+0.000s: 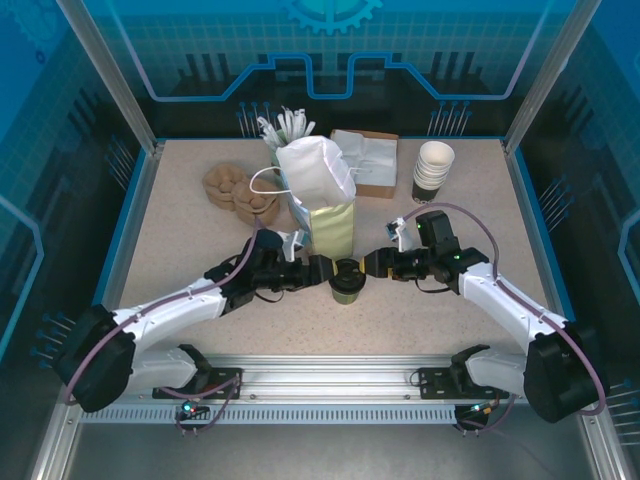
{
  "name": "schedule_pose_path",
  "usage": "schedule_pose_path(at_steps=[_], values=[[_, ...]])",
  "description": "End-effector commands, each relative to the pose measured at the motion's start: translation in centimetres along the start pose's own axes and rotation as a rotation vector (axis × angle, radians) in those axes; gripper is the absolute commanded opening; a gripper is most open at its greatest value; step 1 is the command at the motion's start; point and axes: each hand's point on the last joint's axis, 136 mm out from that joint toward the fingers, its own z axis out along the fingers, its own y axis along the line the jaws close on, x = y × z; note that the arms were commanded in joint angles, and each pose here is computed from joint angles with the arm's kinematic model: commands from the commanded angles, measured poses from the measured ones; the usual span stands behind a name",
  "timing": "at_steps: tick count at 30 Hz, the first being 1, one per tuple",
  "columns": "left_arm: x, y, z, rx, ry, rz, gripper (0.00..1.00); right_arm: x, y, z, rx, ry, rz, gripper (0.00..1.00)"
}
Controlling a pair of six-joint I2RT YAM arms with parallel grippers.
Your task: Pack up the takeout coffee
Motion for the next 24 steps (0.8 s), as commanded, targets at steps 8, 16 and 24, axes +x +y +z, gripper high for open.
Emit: schedule_pose_path(at_steps=[8, 16, 24], values=[[-0.7, -0.2, 1.3, -0.032, -0.008, 0.023, 0.77, 0.1, 1.2, -0.4, -0.023, 0.011, -0.051, 0.58], [-0.6, 0.5, 2.1, -0.052, 0.006, 0.018, 0.75, 0.2, 0.9, 0.0, -0.021, 0.021, -0.048, 0.58], [-0.5, 1.4, 2.6, -0.073, 0.011, 0.012, 0.68, 0.2, 0.6, 0.4, -0.02, 0.033, -0.043, 0.58]])
